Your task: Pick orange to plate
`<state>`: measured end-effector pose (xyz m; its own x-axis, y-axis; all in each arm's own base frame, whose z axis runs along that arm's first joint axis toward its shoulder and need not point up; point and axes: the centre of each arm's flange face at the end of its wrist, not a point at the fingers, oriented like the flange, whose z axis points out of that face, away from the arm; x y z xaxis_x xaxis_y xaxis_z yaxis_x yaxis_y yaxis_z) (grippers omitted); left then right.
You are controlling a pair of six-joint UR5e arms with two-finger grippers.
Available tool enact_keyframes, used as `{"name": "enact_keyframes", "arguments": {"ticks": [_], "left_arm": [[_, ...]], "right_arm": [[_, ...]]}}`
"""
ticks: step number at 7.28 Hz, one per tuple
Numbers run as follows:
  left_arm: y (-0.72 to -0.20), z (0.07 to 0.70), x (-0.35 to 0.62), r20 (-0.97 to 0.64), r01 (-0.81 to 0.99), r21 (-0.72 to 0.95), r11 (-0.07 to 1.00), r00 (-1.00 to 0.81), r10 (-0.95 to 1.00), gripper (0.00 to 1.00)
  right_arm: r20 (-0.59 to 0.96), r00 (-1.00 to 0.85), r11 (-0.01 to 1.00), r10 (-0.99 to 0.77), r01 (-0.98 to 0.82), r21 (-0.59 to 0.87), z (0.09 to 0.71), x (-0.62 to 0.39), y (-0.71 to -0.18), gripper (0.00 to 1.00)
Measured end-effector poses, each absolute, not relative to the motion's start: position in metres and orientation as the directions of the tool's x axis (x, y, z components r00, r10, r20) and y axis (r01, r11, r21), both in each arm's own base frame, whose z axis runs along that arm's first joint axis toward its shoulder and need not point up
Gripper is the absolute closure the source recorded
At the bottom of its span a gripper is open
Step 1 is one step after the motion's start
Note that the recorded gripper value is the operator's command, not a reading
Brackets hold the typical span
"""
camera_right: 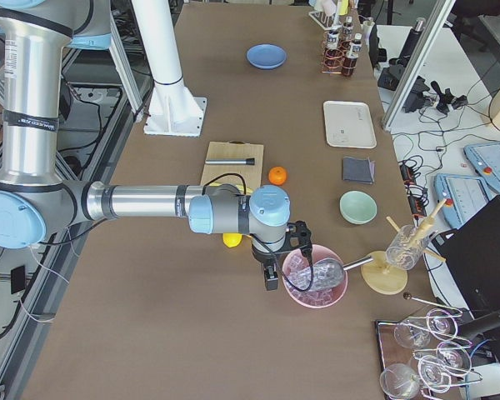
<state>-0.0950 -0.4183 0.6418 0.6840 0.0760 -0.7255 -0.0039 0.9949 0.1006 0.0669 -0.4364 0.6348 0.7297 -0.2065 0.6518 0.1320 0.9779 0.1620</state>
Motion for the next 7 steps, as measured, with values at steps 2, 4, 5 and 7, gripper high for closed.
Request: {"name": "enact_keyframes", "arguments": {"ticks": [2,4,5,7], "left_arm": [[-0.415,0.646,-0.094,-0.72,-0.005,0.131,0.991,0.686,0.099,0.02],[-0.417,0.649,-0.083,-0.716,-0.035,0.147,0.989,0.686,0.131,0.02],[-0.417,0.65,-0.08,-0.715,-0.044,0.148,0.988,0.686,0.138,0.02],[-0.417,0.652,-0.078,-0.714,-0.046,0.142,0.989,0.687,0.135,0.02]], "right_arm": [[0.654,0.727,0.978,-0.207,0.133,0.161,0.635,0.065,-0.436,0.0],[0.655,0.726,0.978,-0.208,0.136,0.161,0.635,0.064,-0.437,0.0],[0.655,0.726,0.977,-0.21,0.136,0.162,0.634,0.064,-0.438,0.0],[0.654,0.726,0.976,-0.215,0.138,0.169,0.631,0.063,-0.44,0.0]]}}
